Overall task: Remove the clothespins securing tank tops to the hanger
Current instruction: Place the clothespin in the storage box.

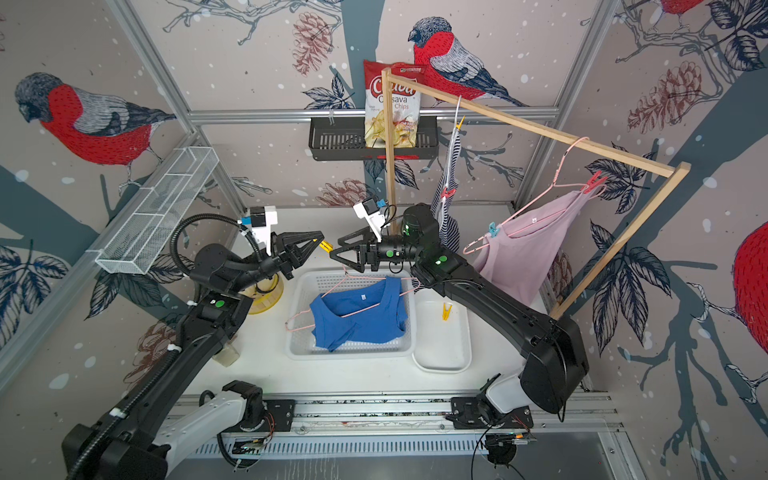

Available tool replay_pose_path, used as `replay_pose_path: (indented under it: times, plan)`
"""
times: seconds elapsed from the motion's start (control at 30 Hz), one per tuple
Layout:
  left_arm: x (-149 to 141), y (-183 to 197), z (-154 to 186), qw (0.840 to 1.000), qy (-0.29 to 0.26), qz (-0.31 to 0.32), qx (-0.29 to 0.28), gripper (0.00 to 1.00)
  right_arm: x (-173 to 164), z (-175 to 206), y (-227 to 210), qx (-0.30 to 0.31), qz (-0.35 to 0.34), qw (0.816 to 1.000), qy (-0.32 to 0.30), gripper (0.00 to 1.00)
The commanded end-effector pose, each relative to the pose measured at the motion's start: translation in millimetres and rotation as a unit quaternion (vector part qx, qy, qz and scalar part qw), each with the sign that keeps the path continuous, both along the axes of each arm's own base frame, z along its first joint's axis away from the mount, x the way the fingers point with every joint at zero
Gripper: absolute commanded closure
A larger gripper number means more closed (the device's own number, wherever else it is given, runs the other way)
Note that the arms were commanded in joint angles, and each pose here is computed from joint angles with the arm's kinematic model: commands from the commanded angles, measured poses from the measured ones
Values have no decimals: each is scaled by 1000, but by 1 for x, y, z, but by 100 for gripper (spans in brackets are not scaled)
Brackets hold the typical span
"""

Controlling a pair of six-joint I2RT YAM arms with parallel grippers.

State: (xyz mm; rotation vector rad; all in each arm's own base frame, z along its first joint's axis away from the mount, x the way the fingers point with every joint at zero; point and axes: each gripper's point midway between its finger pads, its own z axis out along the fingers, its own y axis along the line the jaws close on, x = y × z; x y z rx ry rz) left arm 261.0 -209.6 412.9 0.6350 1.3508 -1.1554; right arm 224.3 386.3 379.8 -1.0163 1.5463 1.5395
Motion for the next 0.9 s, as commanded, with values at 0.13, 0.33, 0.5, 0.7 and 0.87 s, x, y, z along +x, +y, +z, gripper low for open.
replay_pose_path:
  times: [0.13,0.33,0.5,0.7,0.87]
  plan:
    - [-5,-12,1,999,-7,-34,19,100,-17,9,9,3,31,998,-50,33]
    - [-9,-11,5,999,-16,-35,22,100,-17,11,10,6,34,998,-54,49]
    - [-9,-11,4,999,-16,-34,33,98,-22,13,9,11,48,997,-57,71]
    - [-9,-14,3,998,-14,-42,37,62,-22,10,9,8,48,997,-54,99]
    - [-6,-11,3,999,-13,-24,38,14,-20,2,8,-1,41,998,-48,100]
